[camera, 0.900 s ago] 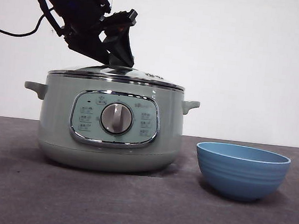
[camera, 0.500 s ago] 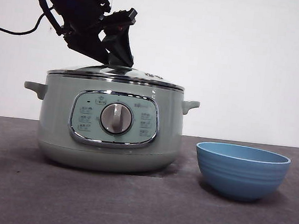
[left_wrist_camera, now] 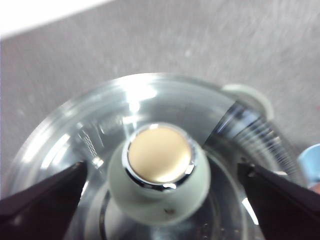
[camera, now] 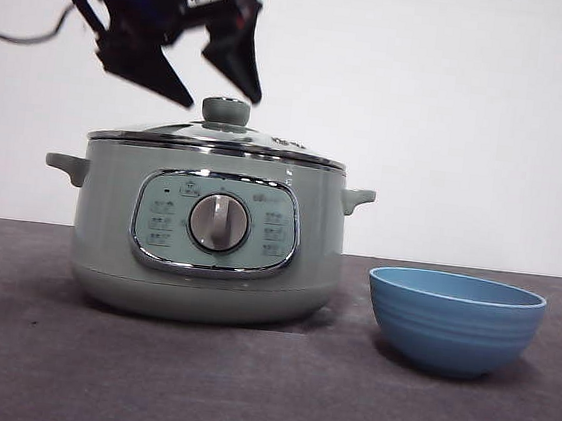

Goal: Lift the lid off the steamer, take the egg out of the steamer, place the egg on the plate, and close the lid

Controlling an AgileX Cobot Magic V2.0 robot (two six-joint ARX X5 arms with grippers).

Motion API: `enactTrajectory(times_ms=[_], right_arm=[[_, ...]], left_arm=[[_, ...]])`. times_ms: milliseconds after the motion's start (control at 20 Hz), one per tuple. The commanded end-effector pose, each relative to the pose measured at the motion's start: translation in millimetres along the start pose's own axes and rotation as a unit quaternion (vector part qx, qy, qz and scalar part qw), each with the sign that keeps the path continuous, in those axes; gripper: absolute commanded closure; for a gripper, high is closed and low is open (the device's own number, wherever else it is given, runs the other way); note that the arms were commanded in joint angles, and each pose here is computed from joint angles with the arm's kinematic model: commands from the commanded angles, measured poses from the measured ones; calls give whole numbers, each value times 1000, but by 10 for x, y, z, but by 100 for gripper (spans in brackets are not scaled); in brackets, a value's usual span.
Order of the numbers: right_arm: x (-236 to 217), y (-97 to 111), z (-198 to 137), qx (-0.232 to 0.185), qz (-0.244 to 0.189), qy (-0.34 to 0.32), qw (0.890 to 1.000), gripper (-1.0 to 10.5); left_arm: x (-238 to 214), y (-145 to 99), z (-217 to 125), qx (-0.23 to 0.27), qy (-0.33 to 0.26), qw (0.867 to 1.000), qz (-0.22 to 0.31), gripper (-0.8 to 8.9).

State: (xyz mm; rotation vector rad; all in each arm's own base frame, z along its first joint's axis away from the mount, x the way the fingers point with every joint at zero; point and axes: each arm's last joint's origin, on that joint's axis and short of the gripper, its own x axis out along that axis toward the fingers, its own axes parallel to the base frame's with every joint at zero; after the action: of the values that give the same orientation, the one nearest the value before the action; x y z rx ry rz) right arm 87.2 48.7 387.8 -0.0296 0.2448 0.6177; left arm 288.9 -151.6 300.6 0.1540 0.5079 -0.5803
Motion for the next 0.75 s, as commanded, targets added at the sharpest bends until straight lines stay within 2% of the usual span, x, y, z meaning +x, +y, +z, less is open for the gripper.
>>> enactTrajectory(times_ms=[50,300,550,750], right_arm=[[-7,3,-18,6,1,8,1000,564],[-11,5,-110,13,4,56,998,564],[-11,32,-211,28,53,112,992,568],[-5,56,-288,46,97,158,982,569]], left_arm=[[-268,-33,87,-1,-21,1000,-3,305],[-818,-113,121,0,-25,999,-33,311],[-1350,-208,41,-24,-15,995,-100,312],[-1701,-277,-70,-45,-1,989,-138,315]])
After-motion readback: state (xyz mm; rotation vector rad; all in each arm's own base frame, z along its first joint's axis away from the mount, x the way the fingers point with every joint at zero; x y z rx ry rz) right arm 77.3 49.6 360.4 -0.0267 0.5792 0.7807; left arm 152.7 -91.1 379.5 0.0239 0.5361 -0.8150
